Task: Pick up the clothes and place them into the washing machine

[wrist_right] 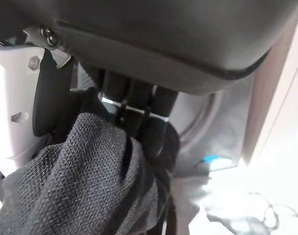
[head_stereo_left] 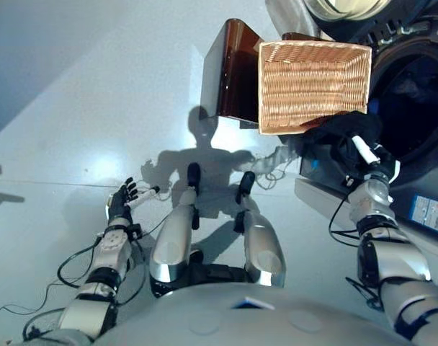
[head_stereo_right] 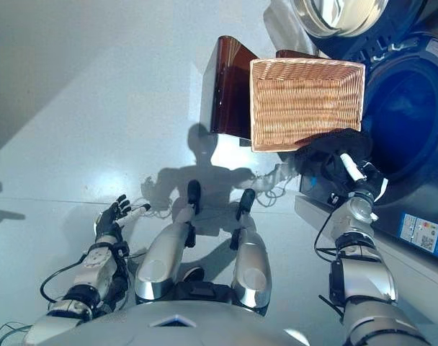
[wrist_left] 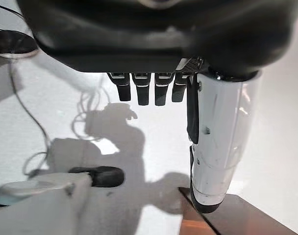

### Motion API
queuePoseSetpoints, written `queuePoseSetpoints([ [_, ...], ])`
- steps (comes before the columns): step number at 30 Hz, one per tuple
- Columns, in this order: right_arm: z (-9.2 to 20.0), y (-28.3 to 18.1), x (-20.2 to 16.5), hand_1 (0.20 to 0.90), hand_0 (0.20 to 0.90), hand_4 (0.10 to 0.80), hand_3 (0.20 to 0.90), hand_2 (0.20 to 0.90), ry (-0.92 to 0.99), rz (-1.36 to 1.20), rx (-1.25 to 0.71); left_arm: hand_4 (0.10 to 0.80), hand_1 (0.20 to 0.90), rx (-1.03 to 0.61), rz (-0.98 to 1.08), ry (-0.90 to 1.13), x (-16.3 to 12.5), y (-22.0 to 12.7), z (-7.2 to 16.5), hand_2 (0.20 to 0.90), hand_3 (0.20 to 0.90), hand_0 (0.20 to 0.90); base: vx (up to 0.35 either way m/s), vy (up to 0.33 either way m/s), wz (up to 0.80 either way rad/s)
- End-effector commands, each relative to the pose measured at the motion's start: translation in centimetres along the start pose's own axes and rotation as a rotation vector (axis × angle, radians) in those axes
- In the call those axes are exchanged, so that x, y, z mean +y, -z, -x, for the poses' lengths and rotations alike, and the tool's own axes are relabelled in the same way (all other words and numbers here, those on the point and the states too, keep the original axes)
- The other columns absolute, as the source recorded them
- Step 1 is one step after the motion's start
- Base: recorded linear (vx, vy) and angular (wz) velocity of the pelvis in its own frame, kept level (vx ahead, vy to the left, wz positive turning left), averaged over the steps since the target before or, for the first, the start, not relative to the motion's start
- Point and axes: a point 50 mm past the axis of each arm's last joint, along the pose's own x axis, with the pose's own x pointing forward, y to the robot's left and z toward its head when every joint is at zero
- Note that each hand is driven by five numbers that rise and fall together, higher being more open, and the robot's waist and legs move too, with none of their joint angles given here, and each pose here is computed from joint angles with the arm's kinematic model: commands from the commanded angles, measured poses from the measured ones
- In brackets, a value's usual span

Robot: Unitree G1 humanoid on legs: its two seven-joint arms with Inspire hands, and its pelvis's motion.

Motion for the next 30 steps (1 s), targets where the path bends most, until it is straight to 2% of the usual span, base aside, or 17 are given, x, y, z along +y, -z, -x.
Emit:
queuePoseSetpoints([
  [1, -0.1, -2.3, -3.2, 0.2, 0.2, 0.3, 0.2, 0.2, 0.08, 0.002, -0.157, 0.8, 0.9, -0.009, -0.031, -0.072, 2.6, 0.8, 0.9, 0.9, 0.9, 0.9, 0.052, -0.025, -0.06],
  [10, 1.0, 1.2, -4.3, 0.2, 0.2, 0.3, 0.2, 0.2, 0.065, 0.046, -0.072, 0.8, 0.9, 0.047, -0.036, -0.06, 2.4, 2.1, 1.2, 0.9, 0.9, 0.9, 0.04, -0.008, -0.01],
  [20, 2.7, 5.6, -5.8, 0.2, 0.2, 0.3, 0.2, 0.2, 0.037, 0.214, 0.06, 0.8, 0.9, 0.121, -0.054, -0.076, 3.1, 3.9, 1.9, 0.9, 0.9, 0.9, 0.056, -0.009, -0.02],
  [30, 5.7, 11.4, -6.7, 0.2, 0.2, 0.3, 0.2, 0.2, 0.001, 0.302, 0.263, 0.8, 0.9, 0.208, -0.079, -0.112, 4.0, 5.9, 2.8, 0.9, 0.9, 0.9, 0.056, 0.007, -0.01],
])
